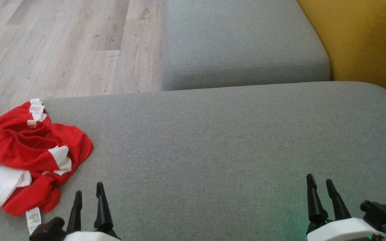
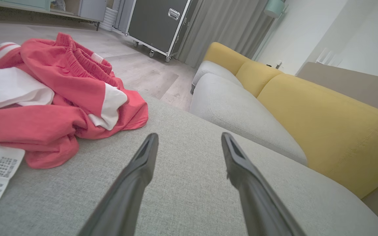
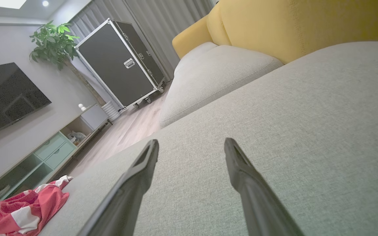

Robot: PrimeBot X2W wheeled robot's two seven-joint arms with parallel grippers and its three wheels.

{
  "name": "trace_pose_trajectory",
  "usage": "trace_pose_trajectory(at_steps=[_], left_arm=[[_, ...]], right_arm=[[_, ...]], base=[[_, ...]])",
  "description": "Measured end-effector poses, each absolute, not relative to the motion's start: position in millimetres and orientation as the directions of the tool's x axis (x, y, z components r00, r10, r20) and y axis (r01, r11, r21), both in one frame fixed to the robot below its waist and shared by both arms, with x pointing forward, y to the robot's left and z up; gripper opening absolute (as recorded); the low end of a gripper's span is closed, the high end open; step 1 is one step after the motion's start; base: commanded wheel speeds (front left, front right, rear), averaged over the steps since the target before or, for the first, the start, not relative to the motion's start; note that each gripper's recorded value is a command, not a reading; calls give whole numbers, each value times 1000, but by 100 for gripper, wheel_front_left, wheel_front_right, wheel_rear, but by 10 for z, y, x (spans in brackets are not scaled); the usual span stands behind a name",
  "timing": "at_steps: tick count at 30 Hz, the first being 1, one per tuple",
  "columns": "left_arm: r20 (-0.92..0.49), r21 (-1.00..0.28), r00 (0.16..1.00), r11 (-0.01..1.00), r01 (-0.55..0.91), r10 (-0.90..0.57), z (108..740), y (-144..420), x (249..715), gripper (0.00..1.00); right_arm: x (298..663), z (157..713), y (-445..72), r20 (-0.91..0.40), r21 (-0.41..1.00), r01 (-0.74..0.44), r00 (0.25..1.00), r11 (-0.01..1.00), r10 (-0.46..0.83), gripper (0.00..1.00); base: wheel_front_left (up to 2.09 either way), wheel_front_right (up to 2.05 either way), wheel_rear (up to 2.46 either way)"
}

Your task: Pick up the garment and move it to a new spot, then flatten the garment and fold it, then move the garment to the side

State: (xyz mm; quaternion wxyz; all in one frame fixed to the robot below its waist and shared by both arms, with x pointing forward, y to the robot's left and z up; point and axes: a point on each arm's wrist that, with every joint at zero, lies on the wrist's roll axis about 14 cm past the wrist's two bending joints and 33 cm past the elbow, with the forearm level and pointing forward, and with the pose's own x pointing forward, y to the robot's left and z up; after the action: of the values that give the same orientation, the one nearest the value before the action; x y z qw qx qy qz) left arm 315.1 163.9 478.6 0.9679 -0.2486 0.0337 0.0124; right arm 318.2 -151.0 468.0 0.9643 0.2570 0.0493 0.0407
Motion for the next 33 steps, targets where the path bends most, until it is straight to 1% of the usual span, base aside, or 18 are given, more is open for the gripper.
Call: trace_pose_trajectory(at_steps=[20,25,33], left_arm=[[21,-231,1000,973,27,-23,4940,1551,3035,100],[32,-177,999,984,29,-23,4949,1547,3012,100],[24,-93,999,995,38,-35,4870,1536,2952,100]], right_arm=[[3113,4784,-1333,-16,279,-163,985,946,174,100],[3055,4729,-1315,-27,241,-172,983,955,184,100],[2996,4607,-1383,-58,140,-168,982,976,177,100]], base=[[0,0,0],[0,0,0],[0,0,0]])
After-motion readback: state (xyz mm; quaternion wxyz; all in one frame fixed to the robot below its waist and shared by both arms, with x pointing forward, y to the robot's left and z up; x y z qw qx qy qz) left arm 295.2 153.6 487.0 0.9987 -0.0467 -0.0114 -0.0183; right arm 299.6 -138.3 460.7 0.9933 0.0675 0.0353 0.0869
